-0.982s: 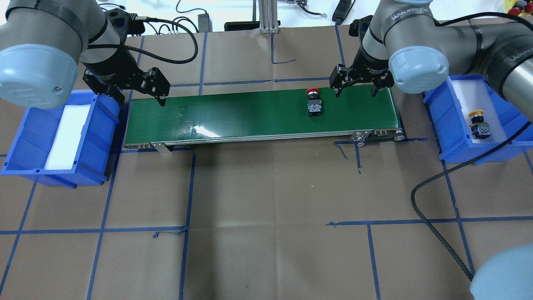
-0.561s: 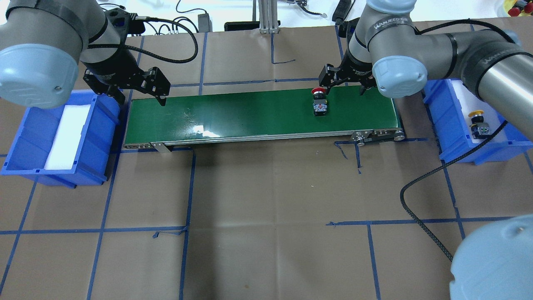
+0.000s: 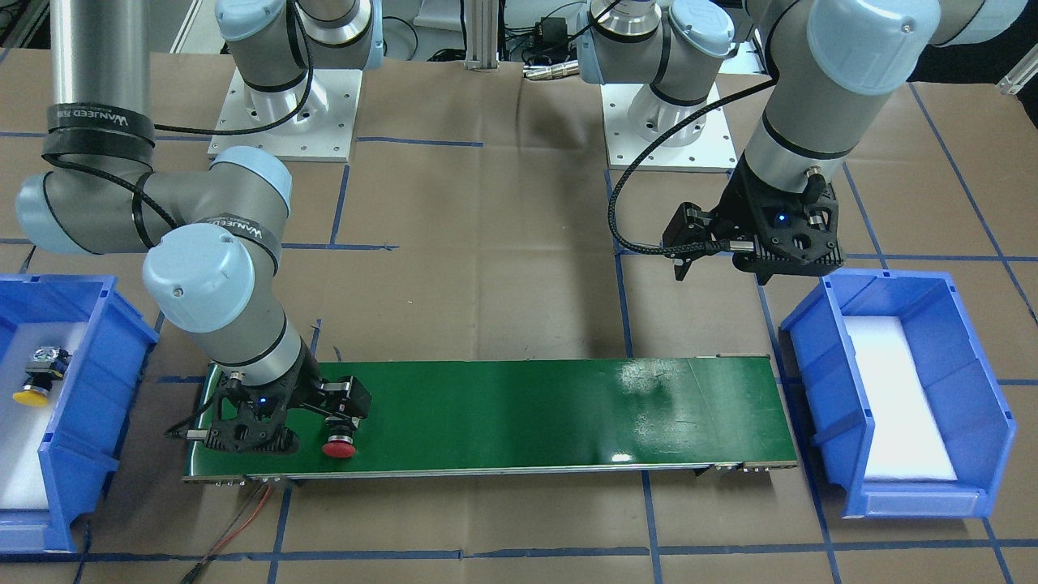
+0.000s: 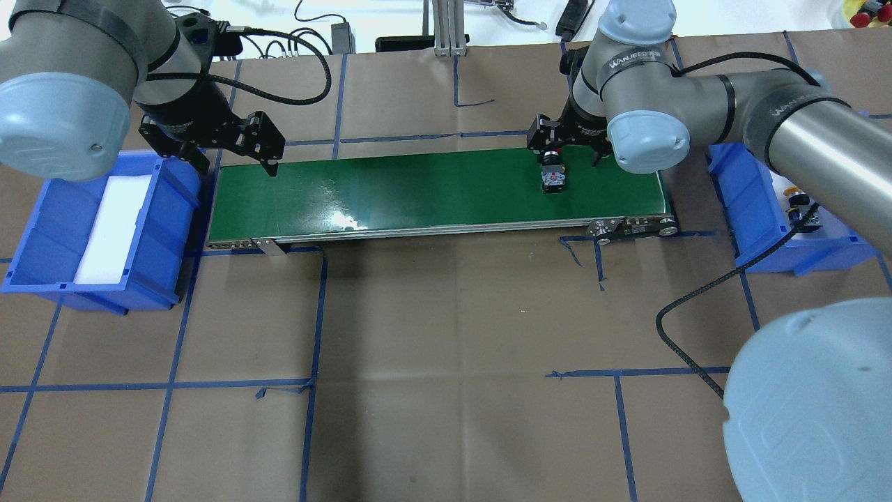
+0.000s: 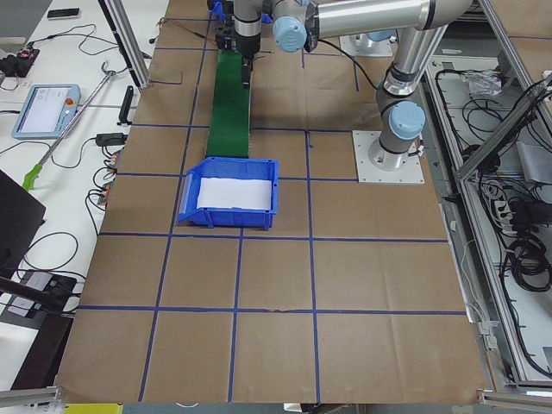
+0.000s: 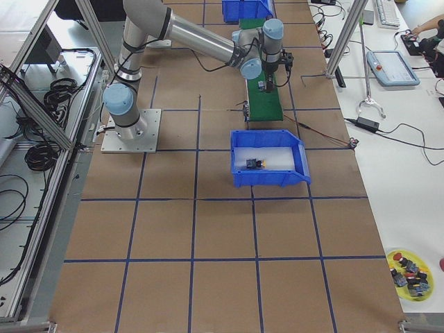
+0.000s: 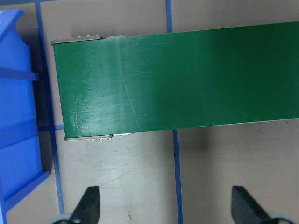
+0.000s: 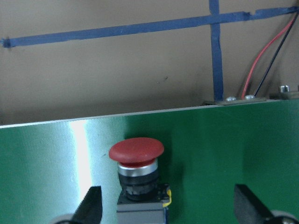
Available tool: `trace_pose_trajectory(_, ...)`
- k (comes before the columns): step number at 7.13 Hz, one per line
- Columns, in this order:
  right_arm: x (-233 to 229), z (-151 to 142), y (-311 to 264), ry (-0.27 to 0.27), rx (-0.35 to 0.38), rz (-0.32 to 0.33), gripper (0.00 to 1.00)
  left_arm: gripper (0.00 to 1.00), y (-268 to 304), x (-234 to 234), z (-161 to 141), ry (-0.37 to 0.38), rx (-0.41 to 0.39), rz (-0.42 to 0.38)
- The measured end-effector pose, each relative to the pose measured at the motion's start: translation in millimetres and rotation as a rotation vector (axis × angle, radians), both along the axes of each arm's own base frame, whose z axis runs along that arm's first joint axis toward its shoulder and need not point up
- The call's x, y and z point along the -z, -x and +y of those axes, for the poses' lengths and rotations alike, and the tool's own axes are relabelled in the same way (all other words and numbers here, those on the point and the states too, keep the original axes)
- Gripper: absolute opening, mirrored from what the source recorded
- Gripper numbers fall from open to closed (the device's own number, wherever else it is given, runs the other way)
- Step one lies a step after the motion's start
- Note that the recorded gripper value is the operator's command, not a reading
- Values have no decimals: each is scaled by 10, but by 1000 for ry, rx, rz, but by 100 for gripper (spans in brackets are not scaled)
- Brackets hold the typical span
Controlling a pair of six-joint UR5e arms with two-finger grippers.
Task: Transport two buttons from left to right
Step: 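Lower the right gripper onto the red button and grasp it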
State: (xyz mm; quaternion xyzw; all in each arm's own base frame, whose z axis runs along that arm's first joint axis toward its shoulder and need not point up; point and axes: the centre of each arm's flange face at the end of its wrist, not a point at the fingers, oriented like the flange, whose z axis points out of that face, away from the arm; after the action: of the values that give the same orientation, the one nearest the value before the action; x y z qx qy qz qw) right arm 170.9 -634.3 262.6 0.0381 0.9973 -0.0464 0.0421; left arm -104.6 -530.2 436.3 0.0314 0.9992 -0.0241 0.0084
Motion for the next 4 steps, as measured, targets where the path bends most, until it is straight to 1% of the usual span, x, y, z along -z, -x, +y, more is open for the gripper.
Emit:
trace_pose_trajectory(1, 57, -3, 0, -9, 1, 1, 80, 100, 1, 3, -3, -1, -1, 1)
trace_pose_trajectory(3, 159, -12, 5, -26, -5, 8, 17, 100, 2, -3, -3, 1, -5, 1)
trace_pose_trajectory(4, 174, -11, 14, -33, -11, 16, 5, 100, 5, 2, -5, 0, -5, 1)
